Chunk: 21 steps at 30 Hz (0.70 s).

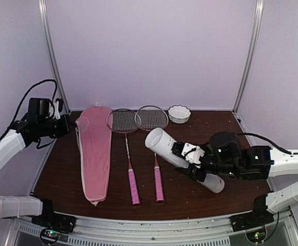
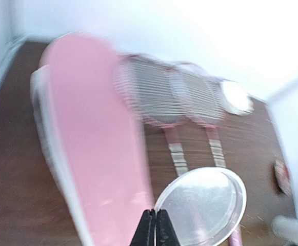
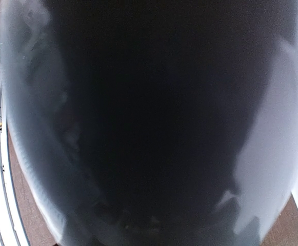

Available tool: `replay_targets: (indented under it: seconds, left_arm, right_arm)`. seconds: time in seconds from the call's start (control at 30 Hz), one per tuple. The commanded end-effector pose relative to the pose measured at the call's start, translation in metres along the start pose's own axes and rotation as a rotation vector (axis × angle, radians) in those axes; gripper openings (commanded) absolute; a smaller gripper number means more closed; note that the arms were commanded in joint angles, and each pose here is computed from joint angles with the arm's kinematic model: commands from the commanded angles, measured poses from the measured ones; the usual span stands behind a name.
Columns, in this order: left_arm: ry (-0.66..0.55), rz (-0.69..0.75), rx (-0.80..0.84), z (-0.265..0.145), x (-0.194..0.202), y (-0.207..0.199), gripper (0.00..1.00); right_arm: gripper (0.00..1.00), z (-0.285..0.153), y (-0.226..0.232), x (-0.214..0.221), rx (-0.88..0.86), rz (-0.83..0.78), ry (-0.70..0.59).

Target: Pack up the badminton gear

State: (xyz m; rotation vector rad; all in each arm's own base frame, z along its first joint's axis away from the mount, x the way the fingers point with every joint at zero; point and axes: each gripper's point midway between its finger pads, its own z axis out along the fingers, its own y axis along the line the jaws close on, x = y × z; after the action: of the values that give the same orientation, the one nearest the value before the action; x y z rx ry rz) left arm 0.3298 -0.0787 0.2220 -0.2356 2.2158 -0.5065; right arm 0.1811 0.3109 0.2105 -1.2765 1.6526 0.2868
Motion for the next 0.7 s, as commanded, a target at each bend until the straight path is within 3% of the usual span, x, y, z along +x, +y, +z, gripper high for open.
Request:
replay_targets:
  seconds: [0.0, 0.13, 0.27, 0.67]
  left_arm:
    - [-0.057, 0.299, 0.474, -0.045, -0.013, -0.119, 0.00]
    - [-0.079, 0.498, 0.747, -0.086, -0.005, -0.195, 0.00]
    - [-0.032, 0.660, 0.877, -0.107, 0.016, -0.243, 0.00]
    - [0.108, 0.948, 0.966, -0.115, 0.085, -0.297, 0.00]
  right_arm:
    - [0.26, -0.005, -0.006, -0.027, 0.017, -0.027, -0.064]
    - [0.26, -0.002, -0.003, -0.031, 0.008, -0.054, -0.065]
    - [0.26, 0.001, -0.001, -0.036, 0.002, -0.075, -0.059]
    - [0.24, 0.001, 0.005, -0.039, -0.016, -0.084, -0.046]
